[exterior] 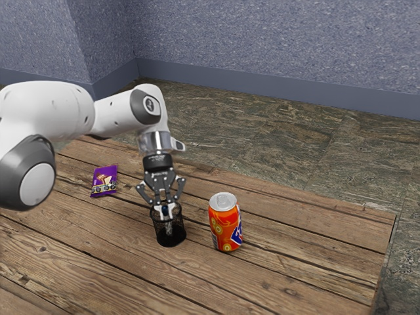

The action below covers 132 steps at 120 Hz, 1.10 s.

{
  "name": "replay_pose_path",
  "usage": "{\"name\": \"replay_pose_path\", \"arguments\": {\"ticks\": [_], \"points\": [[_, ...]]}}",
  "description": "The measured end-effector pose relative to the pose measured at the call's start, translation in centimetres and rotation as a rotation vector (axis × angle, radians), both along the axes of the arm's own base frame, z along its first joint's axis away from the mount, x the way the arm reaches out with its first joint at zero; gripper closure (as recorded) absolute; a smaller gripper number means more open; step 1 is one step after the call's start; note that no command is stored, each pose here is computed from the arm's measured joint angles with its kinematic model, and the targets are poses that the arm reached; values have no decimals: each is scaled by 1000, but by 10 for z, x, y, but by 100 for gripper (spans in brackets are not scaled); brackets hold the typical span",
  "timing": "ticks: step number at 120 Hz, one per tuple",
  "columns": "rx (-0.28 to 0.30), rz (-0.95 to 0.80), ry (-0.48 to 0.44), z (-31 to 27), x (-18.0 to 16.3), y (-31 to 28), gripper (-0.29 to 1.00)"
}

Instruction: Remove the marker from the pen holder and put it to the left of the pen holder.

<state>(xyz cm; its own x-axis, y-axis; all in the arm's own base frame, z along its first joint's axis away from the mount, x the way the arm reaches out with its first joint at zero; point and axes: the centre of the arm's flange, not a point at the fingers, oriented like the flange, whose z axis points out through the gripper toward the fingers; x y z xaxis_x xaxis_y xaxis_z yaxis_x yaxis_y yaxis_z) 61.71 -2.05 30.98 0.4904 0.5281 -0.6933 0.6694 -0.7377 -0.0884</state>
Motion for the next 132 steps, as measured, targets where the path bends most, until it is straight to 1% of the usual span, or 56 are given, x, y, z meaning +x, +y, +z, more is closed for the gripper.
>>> {"name": "replay_pose_path", "arguments": {"ticks": [13,31,43,53,62,68,79,89,97,114,132], "points": [[16,-14,-24,23,-2,2,75],[9,-36,-78,81,-11,0,76],[12,-48,-108,120,-28,4,77],[35,-70,-148,158,-47,9,78],[76,-103,-184,187,-71,11,78],[111,-132,-201,195,-88,12,78],[183,-194,-238,189,-117,14,79],[257,-269,-301,176,-135,16,79],[314,-347,-364,161,-141,12,79],[411,-518,-527,126,-158,13,79],[480,-696,-719,86,-167,16,79]]}}
